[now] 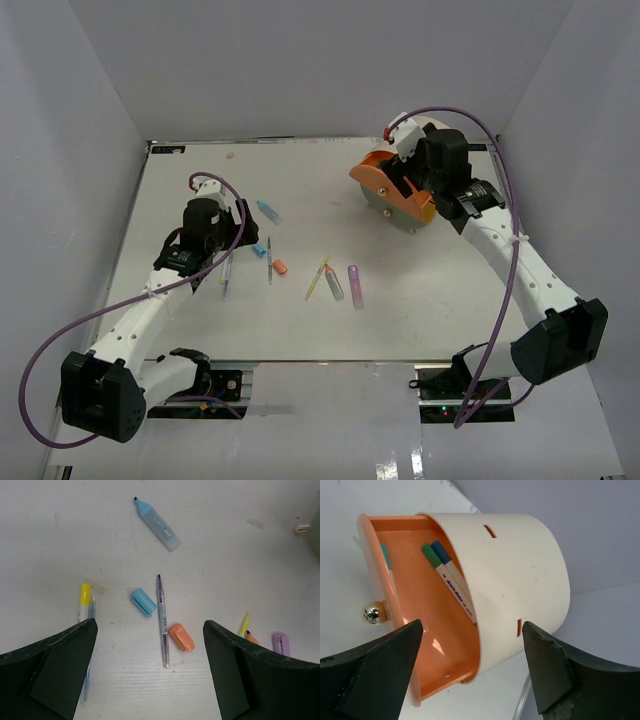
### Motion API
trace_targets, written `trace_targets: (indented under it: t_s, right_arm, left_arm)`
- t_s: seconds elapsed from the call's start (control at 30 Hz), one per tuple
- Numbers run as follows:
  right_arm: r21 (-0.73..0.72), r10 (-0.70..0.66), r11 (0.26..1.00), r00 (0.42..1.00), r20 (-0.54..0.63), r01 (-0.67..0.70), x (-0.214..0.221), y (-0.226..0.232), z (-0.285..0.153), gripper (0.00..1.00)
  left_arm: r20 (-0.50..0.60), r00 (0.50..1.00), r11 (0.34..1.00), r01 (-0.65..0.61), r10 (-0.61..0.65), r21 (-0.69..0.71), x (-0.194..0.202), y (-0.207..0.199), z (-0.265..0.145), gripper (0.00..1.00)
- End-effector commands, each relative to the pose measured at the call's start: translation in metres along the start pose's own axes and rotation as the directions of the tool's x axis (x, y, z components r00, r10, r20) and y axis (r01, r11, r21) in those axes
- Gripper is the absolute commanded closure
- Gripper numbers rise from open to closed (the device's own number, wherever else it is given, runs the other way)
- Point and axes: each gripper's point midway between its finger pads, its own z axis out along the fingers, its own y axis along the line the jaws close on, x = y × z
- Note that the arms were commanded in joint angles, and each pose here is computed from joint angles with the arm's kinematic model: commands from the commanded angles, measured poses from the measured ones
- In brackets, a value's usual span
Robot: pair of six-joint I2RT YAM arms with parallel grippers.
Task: Sort the stationery into containers
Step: Place the pen in the drawer, then pick up the pen from the center of the board.
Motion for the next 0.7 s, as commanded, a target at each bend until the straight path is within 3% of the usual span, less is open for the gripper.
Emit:
trace_targets:
  t_s: [0.0, 0.1, 0.17, 0.2, 0.27, 0.3, 0.37, 0.53, 0.67]
  right_arm:
    - [0.131, 0.097, 0.984, 0.978, 0.186, -0.122, -0.052, -0.045, -0.058, 0.1]
    - [0.073, 0.216, 0.965, 0.92, 0.328, -0.253, -0.073, -0.041, -0.085, 0.02]
    - [0.029, 0.278, 0.948, 0.873, 0.401, -0.316, -0.07, -0.031, -0.106, 0.1]
    - [-0.015, 0.317, 0.935, 0.813, 0.489, -0.356, -0.083, -0.03, -0.128, 0.1]
    - [-0.077, 0.376, 0.918, 0.789, 0.486, -0.389, -0.067, -0.01, -0.125, 0.1]
    - [-0.114, 0.41, 0.902, 0.746, 0.525, -0.416, -0.071, -0.007, -0.14, 0.1]
    - [-0.18, 0.446, 0.892, 0.746, 0.494, -0.415, -0.055, 0.015, -0.136, 0.1]
    - [-0.277, 0.51, 0.86, 0.684, 0.522, -0.429, -0.044, 0.039, -0.152, 0.1]
    - [-0.301, 0.526, 0.85, 0.692, 0.494, -0.431, -0.025, 0.055, -0.146, 0.1]
  left_arm:
    - [-0.023, 1.0, 0.997, 0.005, -0.007, -0.073, 0.002, 0.015, 0.002, 0.02]
    - [-0.041, 0.999, 0.991, 0.03, -0.036, -0.128, 0.007, 0.031, 0.005, 0.02]
    - [-0.071, 0.996, 0.983, 0.047, -0.06, -0.176, 0.015, 0.044, 0.01, 0.04]
    - [-0.085, 0.994, 0.98, 0.055, -0.072, -0.191, 0.019, 0.048, 0.011, 0.06]
    - [-0.128, 0.987, 0.97, 0.066, -0.097, -0.233, 0.031, 0.06, 0.016, 0.07]
    - [-0.143, 0.984, 0.967, 0.067, -0.105, -0.245, 0.036, 0.064, 0.018, 0.09]
    - [-0.182, 0.976, 0.959, 0.066, -0.12, -0.277, 0.049, 0.074, 0.022, 0.11]
    - [-0.244, 0.957, 0.936, 0.064, -0.155, -0.346, 0.067, 0.094, 0.031, 0.21]
    - [-0.29, 0.943, 0.928, 0.047, -0.164, -0.37, 0.082, 0.102, 0.037, 0.34]
